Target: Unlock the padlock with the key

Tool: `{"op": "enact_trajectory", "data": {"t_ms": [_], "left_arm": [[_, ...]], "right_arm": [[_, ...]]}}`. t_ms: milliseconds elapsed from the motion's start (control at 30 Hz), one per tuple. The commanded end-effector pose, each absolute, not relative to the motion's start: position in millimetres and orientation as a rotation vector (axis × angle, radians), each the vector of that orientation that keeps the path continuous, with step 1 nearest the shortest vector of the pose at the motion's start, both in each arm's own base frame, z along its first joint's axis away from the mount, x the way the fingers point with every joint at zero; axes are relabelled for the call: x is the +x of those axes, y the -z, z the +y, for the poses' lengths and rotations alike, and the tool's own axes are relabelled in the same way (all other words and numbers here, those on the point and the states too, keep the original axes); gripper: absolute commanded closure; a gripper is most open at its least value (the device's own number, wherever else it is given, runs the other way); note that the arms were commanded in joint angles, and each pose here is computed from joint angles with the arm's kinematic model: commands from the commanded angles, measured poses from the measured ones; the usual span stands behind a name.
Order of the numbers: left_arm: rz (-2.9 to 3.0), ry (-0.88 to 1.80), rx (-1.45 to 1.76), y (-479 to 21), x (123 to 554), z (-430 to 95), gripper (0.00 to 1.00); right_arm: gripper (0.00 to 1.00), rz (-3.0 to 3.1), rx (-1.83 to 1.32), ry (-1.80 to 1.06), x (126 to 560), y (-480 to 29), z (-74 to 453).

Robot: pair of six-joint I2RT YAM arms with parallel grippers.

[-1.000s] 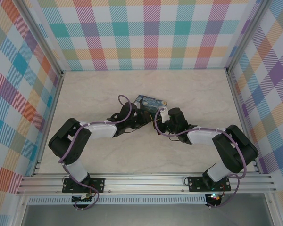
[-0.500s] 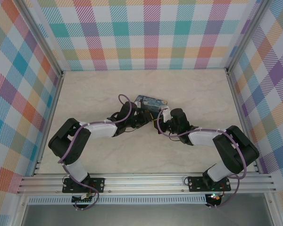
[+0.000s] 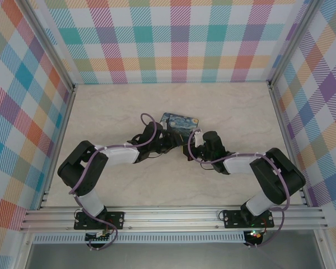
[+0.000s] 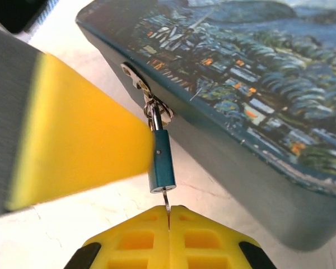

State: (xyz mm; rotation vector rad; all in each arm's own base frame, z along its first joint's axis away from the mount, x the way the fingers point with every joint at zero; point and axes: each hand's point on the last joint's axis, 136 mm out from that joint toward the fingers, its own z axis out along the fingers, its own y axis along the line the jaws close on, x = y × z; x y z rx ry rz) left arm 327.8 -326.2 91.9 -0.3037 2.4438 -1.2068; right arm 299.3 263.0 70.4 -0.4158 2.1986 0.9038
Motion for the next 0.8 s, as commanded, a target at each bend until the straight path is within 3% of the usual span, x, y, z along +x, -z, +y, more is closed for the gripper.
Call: {"op": "enact_trajectory", "data": {"t_ms": [0,267,767], "left_arm": [[2.457,1.166,-0.309,-88,321,-320,0.46],[2.444,1.07,-0.355,-92,314,-293,0.37],[2.35,1.246,-0.555,-96,305,-289,0.44]], "right_arm": [[1.0,2.249,-0.404,-0.924,292,-53,261],[1.0,2.307,-0.376,-0.978,279,-45,260],[1.0,2.435,-0.003,-1.189,270,-60,264]]}}
